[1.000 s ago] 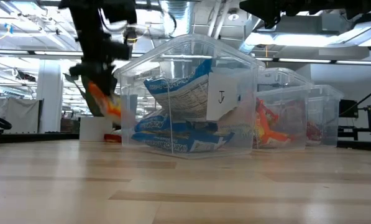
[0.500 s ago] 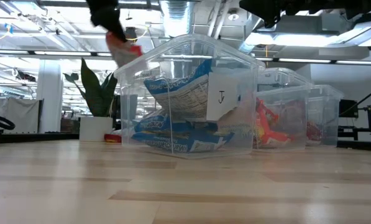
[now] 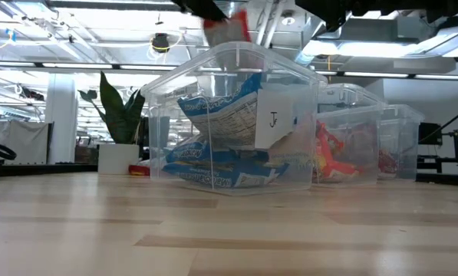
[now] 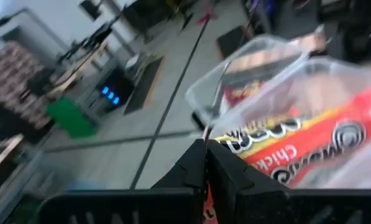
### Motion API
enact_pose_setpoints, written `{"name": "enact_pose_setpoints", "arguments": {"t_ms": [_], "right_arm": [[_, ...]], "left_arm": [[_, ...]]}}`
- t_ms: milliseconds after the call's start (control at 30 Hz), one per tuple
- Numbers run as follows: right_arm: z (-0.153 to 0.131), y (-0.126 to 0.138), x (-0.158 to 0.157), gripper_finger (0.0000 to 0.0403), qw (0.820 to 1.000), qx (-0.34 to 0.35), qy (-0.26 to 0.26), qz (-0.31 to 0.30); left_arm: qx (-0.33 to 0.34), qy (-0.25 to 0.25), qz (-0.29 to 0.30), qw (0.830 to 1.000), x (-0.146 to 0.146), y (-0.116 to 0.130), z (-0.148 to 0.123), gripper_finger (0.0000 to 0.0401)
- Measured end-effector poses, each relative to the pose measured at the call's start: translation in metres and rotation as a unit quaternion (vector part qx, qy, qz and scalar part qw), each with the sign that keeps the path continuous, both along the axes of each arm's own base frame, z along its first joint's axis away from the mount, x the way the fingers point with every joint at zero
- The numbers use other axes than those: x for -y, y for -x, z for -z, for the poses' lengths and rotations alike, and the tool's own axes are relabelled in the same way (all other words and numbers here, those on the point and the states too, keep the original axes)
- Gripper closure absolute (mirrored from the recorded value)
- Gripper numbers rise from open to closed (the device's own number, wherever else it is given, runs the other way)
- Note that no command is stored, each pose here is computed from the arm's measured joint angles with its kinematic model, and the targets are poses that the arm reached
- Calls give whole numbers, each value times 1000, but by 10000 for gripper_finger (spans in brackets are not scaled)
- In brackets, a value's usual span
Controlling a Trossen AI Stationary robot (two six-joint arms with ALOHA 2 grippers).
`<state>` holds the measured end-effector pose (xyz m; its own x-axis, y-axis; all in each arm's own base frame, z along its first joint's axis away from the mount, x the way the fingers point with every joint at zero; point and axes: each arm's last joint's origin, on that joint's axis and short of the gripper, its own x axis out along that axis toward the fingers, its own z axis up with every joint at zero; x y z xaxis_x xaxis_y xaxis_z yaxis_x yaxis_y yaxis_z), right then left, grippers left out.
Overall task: Sort Maruchan noodles
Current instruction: Put the orange noodle pack into the middle transparent bin, then put the blue noodle pack into the left transparent bin
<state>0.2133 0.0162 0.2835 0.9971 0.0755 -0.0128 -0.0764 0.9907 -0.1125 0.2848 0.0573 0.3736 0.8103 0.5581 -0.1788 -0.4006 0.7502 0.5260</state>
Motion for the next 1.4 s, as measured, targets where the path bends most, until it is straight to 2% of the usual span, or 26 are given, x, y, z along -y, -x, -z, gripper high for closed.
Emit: {"name": "enact_pose_setpoints", "arguments": {"t_ms": [100,367,533,633,767,867,1000,1100,1167,1233,1400], "right_arm": [[-1,0,0,123,1000,5,0,-1],[-2,0,-2,123,1000,8,0,-6],[-1,0,-2,123,1000,6,3,-6],[-1,0,-3,123,1000,5,7,-8],[0,0,-4,123,1000,3,9,-10],[0,0,-5,123,1000,0,10,-12],[1,0,-5,123,1000,-3,10,-12],[1,0,-5,123,1000,-2,10,-12],[1,0,-5,123,1000,-2,10,-12],[1,0,-5,123,1000,-2,10,-12],[0,0,-5,123,1000,-1,9,-12]], "left_arm": [[14,-1,20,1000,-14,-26,16,401],[122,-12,95,988,-42,-89,60,401],[127,-30,106,986,-43,-107,69,401],[104,-41,84,990,-37,-108,62,400],[61,-45,31,997,-29,-90,31,382],[29,-21,8,999,-23,-66,12,353],[14,68,8,998,-15,-24,-8,304],[8,140,27,990,-8,6,-18,266],[11,178,38,983,-2,22,-16,243],[26,195,42,980,4,36,-10,225],[77,218,39,972,15,61,37,203]]}}
